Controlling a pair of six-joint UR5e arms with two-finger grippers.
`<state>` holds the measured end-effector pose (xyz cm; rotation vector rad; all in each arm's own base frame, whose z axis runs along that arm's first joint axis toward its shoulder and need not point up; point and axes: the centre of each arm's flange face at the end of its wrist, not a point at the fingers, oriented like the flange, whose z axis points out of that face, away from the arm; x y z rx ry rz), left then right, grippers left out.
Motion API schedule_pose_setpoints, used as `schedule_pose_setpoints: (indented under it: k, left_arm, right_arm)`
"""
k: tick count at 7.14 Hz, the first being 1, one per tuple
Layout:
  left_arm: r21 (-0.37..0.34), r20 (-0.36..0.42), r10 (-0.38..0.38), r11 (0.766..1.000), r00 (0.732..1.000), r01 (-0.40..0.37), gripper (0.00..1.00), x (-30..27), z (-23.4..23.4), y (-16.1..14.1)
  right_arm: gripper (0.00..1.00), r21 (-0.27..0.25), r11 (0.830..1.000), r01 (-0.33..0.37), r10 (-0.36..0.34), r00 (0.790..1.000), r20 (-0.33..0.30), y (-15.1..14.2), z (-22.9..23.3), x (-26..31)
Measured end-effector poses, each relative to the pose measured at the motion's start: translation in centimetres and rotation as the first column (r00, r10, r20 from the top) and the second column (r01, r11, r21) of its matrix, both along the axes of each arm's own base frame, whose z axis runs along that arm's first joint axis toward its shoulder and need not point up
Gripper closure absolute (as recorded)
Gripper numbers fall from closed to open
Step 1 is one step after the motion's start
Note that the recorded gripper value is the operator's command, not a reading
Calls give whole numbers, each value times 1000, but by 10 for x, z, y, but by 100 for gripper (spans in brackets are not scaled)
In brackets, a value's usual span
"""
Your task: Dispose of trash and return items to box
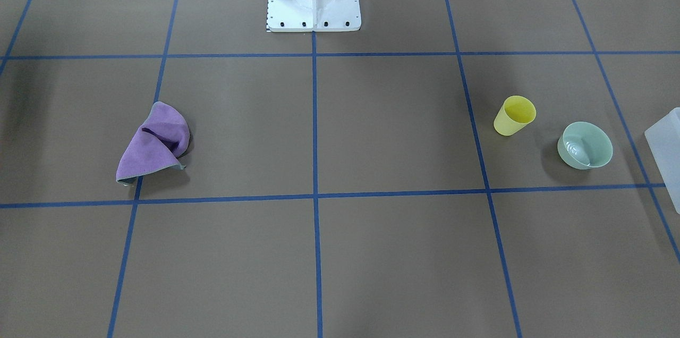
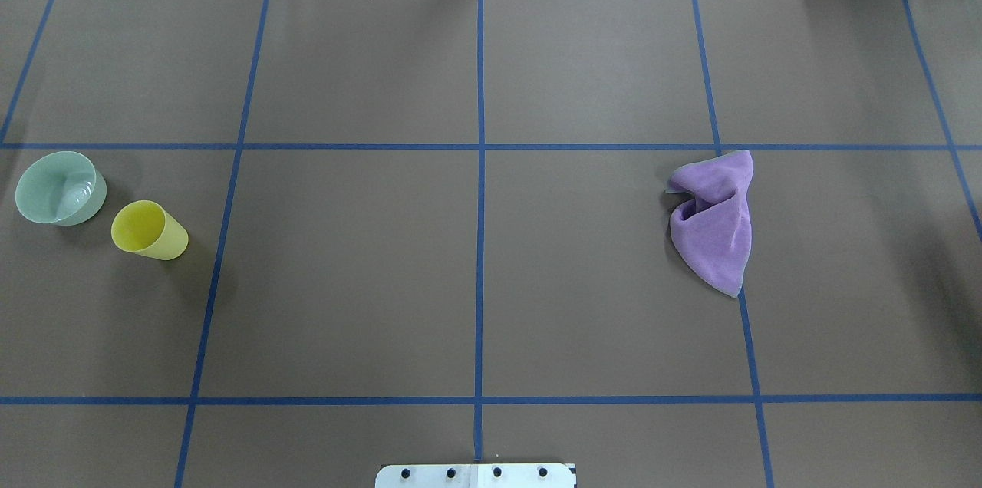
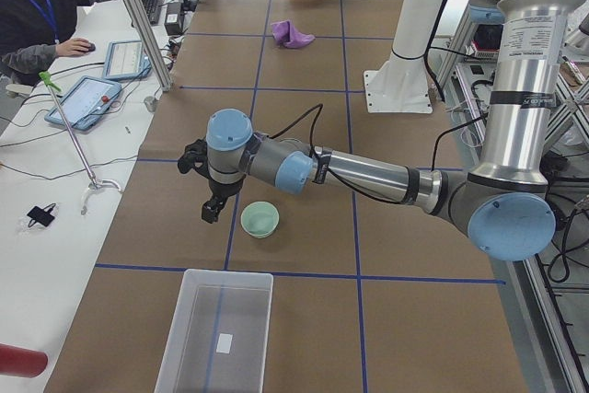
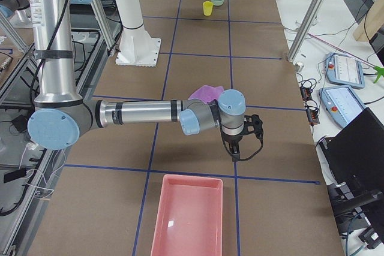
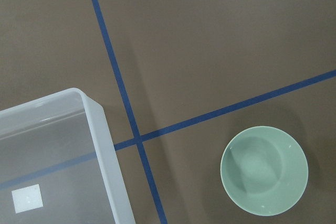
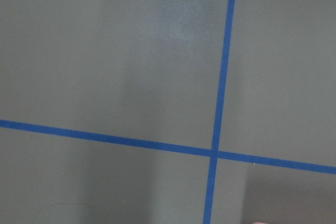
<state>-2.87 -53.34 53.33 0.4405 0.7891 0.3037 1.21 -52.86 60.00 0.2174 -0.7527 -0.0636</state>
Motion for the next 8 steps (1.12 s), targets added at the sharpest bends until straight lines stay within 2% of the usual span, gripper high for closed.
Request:
schedule_pose_setpoints:
  k: [1,2,3,4,5,6,8]
  left_arm:
    - [1,-18,-21,1000,1000,21,2,0,3,2]
    - [-1,-39,-26,1000,999,26,2,1,2,2]
    - [14,-59,-23,1000,998,24,2,3,-6,2]
    - [42,-72,-11,999,997,14,1,8,-18,0]
    - [49,-80,4,999,997,0,1,21,-26,-3]
    - [23,-98,1,1000,995,1,1,42,-29,0]
    - [-79,-154,-37,997,987,25,2,106,-27,22]
  right_arm:
    - [0,26,1000,9,-9,1000,6,3,2,0]
    - [0,73,997,14,-15,1000,13,11,8,0]
    - [0,128,992,16,-19,1000,24,18,10,0]
    - [0,160,987,8,-14,999,35,21,9,-1]
    - [0,152,988,-16,9,999,52,20,5,-5]
    - [0,124,991,-48,39,996,77,18,-5,-15]
    - [0,71,994,-88,80,990,112,17,-25,-40]
